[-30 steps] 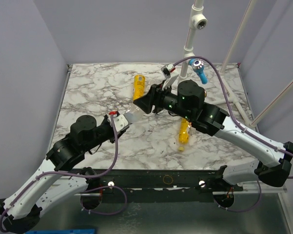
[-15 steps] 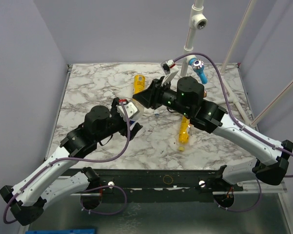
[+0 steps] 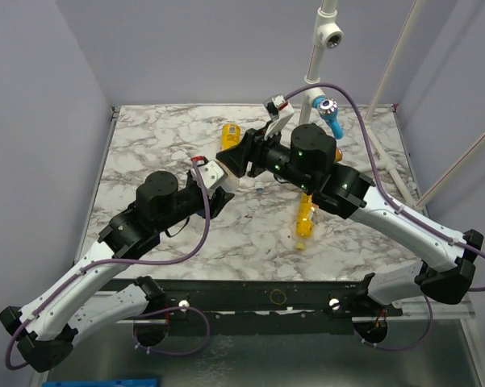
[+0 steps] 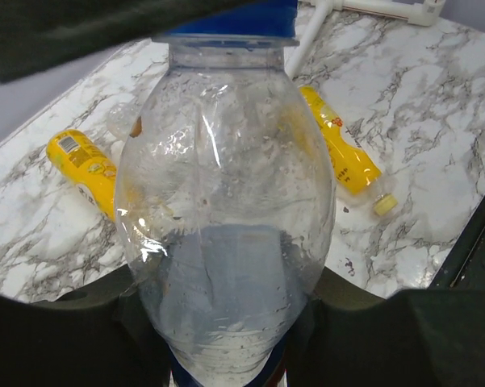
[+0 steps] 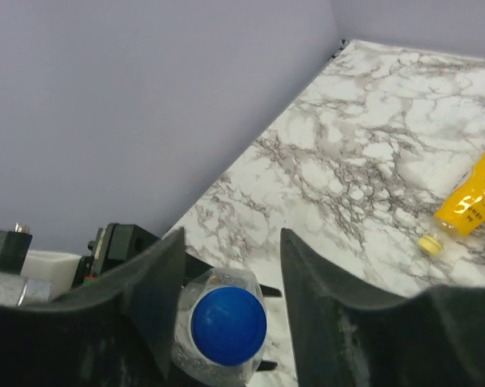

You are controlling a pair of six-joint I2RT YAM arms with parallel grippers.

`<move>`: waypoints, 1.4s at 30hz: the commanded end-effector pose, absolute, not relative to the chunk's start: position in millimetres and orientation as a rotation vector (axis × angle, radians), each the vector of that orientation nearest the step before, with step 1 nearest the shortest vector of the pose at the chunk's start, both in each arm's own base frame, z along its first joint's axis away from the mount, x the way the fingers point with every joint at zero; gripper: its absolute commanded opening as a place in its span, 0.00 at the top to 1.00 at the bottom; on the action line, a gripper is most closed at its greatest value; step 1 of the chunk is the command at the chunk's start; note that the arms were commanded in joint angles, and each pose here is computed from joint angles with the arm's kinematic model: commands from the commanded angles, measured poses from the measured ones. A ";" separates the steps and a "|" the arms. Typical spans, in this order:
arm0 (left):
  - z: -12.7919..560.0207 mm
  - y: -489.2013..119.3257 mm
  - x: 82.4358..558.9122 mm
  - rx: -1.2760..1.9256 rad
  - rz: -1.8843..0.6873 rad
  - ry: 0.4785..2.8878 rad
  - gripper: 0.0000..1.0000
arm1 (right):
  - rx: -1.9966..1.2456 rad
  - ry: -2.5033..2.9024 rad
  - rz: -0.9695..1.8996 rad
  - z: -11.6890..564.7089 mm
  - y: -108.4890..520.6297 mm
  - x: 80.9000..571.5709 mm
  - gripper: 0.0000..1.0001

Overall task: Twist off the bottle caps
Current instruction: Unscrew the bottle cap from the plastic bottle.

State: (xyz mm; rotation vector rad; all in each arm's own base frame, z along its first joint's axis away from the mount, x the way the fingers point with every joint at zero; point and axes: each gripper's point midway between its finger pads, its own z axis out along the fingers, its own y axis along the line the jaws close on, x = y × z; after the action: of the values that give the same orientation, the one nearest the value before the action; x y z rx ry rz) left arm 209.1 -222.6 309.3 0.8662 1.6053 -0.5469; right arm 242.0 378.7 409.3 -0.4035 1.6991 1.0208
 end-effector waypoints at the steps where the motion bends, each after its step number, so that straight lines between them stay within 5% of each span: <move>1: 330.4 -221.7 218.8 0.783 -0.535 1.568 0.64 | -0.318 1.669 0.989 424.5 379.4 256.4 0.39; 4: 334.4 -218.6 225.7 0.748 -0.505 1.560 0.68 | -0.275 1.674 0.974 425.0 374.8 260.3 0.37; 11: 338.0 -217.4 230.5 0.702 -0.502 1.564 0.72 | -0.246 1.657 0.998 430.2 371.8 258.5 0.57; 20: 343.2 -217.0 236.6 0.674 -0.493 1.558 0.75 | -0.218 1.697 1.001 421.6 375.0 260.9 0.43; 35: 364.1 -233.3 223.6 0.720 -0.618 1.529 0.76 | -0.318 1.615 1.132 448.2 385.9 240.9 0.99; 42: 414.8 -268.8 164.9 0.913 -0.992 1.421 0.82 | -0.721 1.367 1.302 480.2 384.1 172.4 0.99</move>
State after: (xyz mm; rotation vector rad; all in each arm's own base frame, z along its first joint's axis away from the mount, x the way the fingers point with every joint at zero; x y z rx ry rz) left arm 218.8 -236.4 359.2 0.7622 1.6002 -0.6441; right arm 243.4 374.7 462.2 -0.3460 1.5395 1.1207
